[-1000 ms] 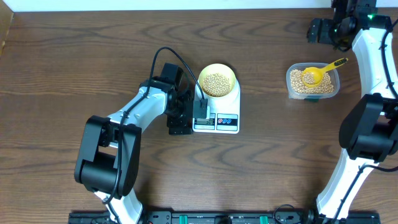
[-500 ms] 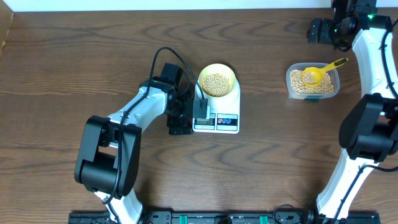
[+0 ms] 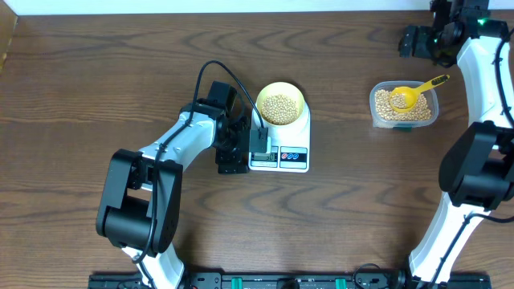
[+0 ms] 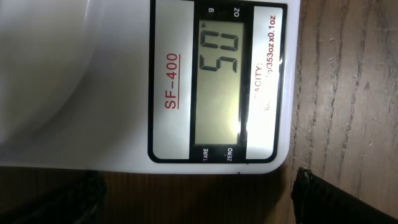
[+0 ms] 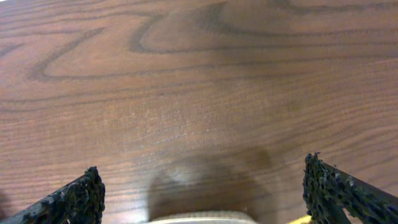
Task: Scoop item into bowl and weigh 50g on scale
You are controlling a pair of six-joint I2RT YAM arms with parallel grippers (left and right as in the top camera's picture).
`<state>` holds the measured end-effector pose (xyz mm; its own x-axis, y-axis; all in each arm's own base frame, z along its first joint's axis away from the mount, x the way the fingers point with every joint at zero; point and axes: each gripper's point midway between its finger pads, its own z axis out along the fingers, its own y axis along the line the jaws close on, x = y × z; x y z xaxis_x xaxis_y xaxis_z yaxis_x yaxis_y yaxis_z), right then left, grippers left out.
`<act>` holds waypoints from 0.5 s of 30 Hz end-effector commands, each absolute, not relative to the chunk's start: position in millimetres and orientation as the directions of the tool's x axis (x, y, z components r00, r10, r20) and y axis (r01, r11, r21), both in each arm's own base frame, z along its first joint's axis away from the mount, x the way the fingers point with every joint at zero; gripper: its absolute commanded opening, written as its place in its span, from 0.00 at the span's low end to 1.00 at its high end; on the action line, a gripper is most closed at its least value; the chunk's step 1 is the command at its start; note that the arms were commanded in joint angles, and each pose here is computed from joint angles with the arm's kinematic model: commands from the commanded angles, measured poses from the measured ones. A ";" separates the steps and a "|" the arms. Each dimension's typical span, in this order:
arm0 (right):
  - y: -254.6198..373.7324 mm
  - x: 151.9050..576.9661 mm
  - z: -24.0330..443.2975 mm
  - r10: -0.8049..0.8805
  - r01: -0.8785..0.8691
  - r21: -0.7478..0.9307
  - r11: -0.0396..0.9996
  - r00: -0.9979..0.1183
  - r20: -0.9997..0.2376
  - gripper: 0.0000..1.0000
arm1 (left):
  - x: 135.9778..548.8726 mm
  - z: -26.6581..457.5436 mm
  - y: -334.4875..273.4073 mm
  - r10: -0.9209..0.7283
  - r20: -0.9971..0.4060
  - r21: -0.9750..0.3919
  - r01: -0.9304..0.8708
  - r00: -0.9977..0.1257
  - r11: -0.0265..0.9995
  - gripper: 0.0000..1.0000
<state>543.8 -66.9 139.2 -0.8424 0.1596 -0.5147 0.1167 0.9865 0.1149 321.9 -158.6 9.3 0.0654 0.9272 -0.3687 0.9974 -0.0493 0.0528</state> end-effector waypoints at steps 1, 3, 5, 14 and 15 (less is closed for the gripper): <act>-53.6 533.2 213.0 0.150 0.091 0.126 0.988 -0.770 -0.620 0.99 | 316.7 3.9 -156.4 0.931 -0.363 0.030 0.999 0.049 -0.040 0.97; -45.3 525.2 248.0 0.134 0.070 0.123 0.990 -0.729 -0.671 0.99 | 316.7 3.9 -156.4 0.931 -0.363 0.030 0.999 0.049 -0.040 0.98; -38.6 516.5 279.1 0.122 0.051 0.119 0.992 -0.688 -0.716 0.99 | 316.6 3.9 -156.4 0.931 -0.363 0.029 0.999 0.048 -0.040 0.98; -26.8 460.2 397.9 0.093 0.013 0.099 0.995 -0.490 -0.867 0.99 | 316.7 3.9 -156.4 0.931 -0.363 0.030 0.999 0.049 -0.040 0.98; -26.1 453.3 408.2 0.090 0.011 0.097 0.995 -0.470 -0.878 0.99 | 316.7 3.9 -156.4 0.931 -0.363 0.030 0.999 0.049 -0.041 0.98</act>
